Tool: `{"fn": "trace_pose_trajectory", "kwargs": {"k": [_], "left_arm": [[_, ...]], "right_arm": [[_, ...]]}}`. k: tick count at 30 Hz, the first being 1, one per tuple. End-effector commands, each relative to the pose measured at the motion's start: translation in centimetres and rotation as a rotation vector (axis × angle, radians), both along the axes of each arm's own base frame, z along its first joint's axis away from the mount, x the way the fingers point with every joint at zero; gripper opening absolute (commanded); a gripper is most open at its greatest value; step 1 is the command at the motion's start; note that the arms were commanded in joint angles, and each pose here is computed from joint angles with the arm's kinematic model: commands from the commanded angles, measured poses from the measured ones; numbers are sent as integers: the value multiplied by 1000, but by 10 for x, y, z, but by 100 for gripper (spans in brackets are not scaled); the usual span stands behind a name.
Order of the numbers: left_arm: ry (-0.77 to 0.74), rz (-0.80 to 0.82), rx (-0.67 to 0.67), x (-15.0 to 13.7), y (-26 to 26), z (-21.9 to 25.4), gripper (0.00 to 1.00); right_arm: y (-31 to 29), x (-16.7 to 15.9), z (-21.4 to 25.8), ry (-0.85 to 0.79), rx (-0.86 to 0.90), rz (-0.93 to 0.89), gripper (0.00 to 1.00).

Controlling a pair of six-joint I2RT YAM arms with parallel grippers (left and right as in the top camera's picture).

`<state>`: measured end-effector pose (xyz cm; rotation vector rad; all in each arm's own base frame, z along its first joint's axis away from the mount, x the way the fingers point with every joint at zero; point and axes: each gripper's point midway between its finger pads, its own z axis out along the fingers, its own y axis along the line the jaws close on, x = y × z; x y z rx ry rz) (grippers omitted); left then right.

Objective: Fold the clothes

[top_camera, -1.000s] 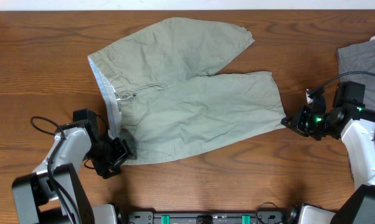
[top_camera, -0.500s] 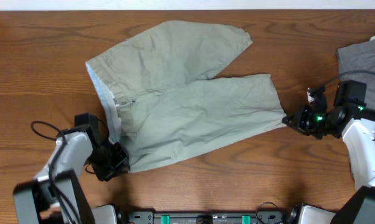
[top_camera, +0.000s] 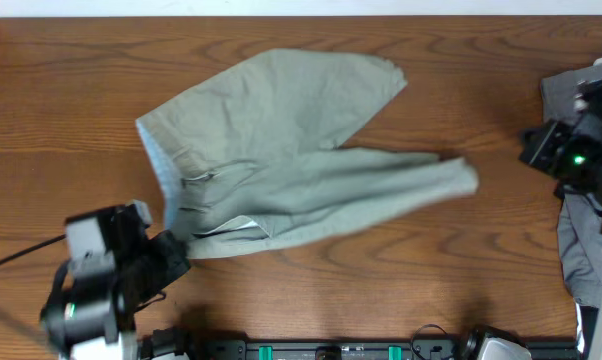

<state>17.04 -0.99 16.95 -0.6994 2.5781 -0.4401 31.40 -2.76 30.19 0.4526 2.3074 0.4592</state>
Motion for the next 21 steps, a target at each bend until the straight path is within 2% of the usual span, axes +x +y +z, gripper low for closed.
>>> {"fn": "trace_pose_trajectory", "kwargs": {"k": [1,4,7,10,13,16,18,21], "left_arm": [[-152,6,75,0,6,47,6],[-177,6,80,-4,5,63,6],[-152,1,79,-7,4,59,6],[-120,3,77,-8,5,54,6],[-95,0,82,-6,7,50,6],[-67,8,90,-5,10,46,6],[-57,8,88,-4,11,45,6],[-50,7,86,-3,11,44,6]], "right_arm": [[-14,-2,34,-63,-53,-78,1],[-14,-2,48,-93,-63,-84,1],[-11,-3,38,-46,-39,-78,1],[-3,-8,7,82,-23,-34,7],[14,-17,-43,283,-4,60,10],[37,-32,-101,501,33,174,18],[52,-46,-135,621,72,256,34],[68,-66,-168,734,134,342,41]]}}
